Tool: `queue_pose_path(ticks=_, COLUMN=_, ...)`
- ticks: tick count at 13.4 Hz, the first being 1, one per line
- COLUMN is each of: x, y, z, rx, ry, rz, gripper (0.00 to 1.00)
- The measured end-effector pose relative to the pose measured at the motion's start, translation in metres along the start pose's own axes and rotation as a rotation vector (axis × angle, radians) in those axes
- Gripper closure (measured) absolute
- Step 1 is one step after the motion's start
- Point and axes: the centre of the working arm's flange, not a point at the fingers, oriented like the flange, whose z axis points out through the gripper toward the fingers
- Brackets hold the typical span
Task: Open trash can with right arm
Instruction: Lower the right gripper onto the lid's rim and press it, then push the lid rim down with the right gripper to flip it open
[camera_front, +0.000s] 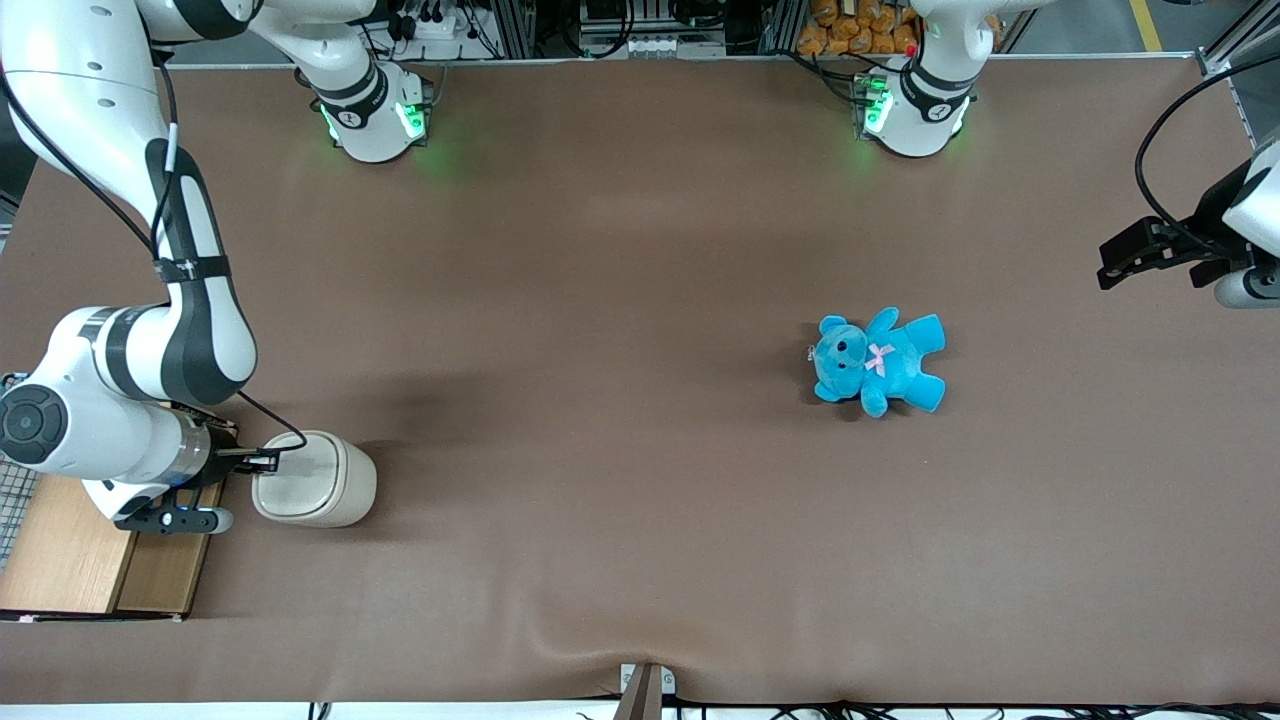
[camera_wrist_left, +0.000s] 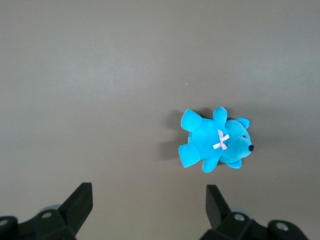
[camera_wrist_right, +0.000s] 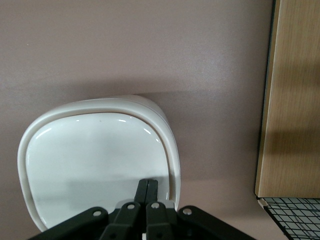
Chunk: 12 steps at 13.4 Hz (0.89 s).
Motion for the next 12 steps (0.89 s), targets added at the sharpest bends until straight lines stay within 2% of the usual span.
queue_pose_path(ticks=12, x=0.0008, y=0.0010, z=-0.0003, rx=0.007, ry=0.003, rz=0.006, gripper=0.99)
